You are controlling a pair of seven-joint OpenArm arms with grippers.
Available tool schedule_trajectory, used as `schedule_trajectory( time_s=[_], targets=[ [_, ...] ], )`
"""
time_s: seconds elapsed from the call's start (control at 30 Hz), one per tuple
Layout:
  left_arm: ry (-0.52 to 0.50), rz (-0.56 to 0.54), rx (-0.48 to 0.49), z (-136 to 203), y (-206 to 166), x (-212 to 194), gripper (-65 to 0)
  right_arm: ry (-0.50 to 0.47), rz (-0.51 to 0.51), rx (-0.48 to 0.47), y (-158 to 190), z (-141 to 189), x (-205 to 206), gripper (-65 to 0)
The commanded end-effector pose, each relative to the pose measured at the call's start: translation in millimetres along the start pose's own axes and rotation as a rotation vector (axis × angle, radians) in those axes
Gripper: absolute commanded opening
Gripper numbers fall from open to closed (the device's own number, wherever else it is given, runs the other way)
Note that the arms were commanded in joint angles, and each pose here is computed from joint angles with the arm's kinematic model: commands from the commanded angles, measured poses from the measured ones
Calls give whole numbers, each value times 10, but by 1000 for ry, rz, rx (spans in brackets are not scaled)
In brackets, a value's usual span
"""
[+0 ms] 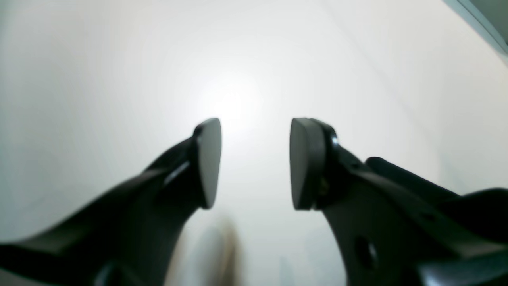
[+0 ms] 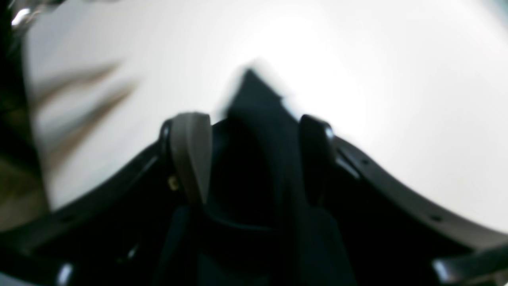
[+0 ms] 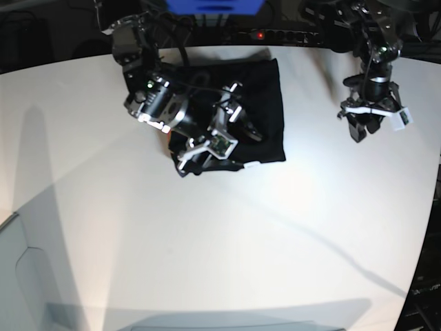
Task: Fold the T-shirt properly
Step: 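Press the bundle with the right gripper and bring the left gripper back, then grasp the edges of the folded bundle with both grippers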
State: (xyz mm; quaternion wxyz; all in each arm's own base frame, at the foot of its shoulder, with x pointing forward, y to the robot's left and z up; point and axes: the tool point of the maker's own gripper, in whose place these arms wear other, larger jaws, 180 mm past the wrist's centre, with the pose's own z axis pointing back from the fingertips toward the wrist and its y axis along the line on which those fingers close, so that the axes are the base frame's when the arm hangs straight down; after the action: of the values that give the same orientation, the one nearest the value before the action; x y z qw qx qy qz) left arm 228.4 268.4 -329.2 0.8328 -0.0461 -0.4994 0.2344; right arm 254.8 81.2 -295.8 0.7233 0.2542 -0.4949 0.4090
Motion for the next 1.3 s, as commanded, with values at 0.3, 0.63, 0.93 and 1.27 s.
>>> schedule_trajectory(
  time_s=[0.3,0.63,0.93,1.27],
  targets=[
    [17,142,-258,-33,-735,-57,-374,-41,-65,-134,-264,382,-29,-290],
    [111,119,-466,58,-1522,-345,-373,9,-105,-213,-452,551,-248,-290],
    [124,110,-483,146,-1557,-390,-260,23,-95,-214,-466,576,-286,-290],
    [135,37,-568,185,-1786,-369,-165,25,-95,-214,-465,576,-289,-290]
  ],
)
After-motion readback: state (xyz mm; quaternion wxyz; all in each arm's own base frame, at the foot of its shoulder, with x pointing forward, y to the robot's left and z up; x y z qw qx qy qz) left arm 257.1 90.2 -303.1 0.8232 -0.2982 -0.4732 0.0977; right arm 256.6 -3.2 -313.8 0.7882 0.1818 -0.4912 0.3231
